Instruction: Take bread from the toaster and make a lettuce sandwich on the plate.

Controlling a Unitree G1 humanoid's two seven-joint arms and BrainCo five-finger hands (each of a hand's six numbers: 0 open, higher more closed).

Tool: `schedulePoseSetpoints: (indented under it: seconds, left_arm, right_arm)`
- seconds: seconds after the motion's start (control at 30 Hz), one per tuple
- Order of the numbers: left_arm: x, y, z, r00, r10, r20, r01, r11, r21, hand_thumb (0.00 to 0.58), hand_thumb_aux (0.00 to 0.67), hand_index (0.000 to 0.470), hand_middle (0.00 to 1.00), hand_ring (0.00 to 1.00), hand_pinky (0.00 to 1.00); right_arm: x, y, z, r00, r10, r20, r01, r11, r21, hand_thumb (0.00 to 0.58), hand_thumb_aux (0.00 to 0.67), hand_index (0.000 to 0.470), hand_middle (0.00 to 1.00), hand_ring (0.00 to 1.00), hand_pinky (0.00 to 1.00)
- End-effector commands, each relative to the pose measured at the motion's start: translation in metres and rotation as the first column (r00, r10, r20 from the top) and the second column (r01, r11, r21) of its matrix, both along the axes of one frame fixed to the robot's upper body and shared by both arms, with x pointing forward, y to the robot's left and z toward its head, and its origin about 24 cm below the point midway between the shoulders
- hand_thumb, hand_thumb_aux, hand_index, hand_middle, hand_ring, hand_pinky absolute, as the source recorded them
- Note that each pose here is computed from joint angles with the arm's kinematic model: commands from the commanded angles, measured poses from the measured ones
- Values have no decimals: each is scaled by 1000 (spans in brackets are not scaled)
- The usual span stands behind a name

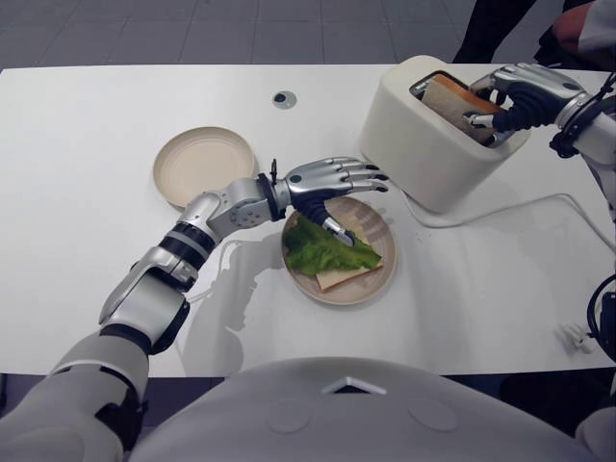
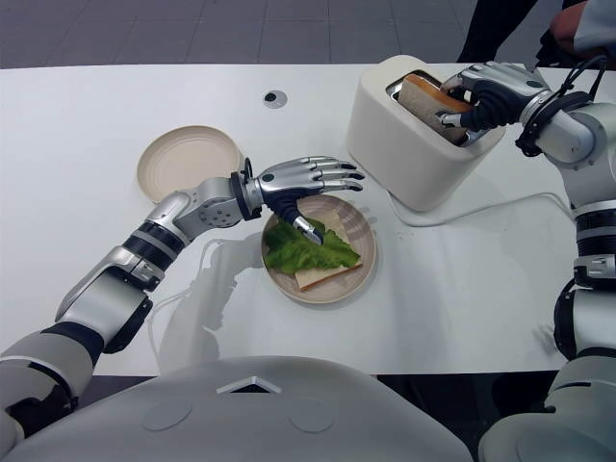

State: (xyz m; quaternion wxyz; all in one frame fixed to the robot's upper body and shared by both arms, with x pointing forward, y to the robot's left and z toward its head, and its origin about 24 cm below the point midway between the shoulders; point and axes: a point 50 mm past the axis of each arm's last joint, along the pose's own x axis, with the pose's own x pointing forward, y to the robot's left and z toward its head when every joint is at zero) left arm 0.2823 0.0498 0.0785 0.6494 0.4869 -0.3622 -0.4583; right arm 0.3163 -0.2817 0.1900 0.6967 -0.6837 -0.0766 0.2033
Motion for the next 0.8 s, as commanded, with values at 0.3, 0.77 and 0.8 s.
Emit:
schedulePoseSetpoints:
  seconds: [0.3,0.77,0.8]
  left_arm:
    - [7,33,31,993,115,37,-107,978,-179,0,0,0,0,0,0]
    - [38,137,70,881,412,-231,-455,607,-651,0,0,0,0,0,0]
    - [36,138,72,892,386,-235,-436,594,-677,0,0,0,0,0,0]
  right_arm:
    - [-11,34,79,865,147,479,-296,922,251,580,670,470,1000,1000,1000]
    - [-35,111,-35,670,701,-243,-287,547,787,580,670,470,1000,1000,1000]
    - [-34,116,-49,643,708,-290,-243,549,800,580,670,470,1000,1000,1000]
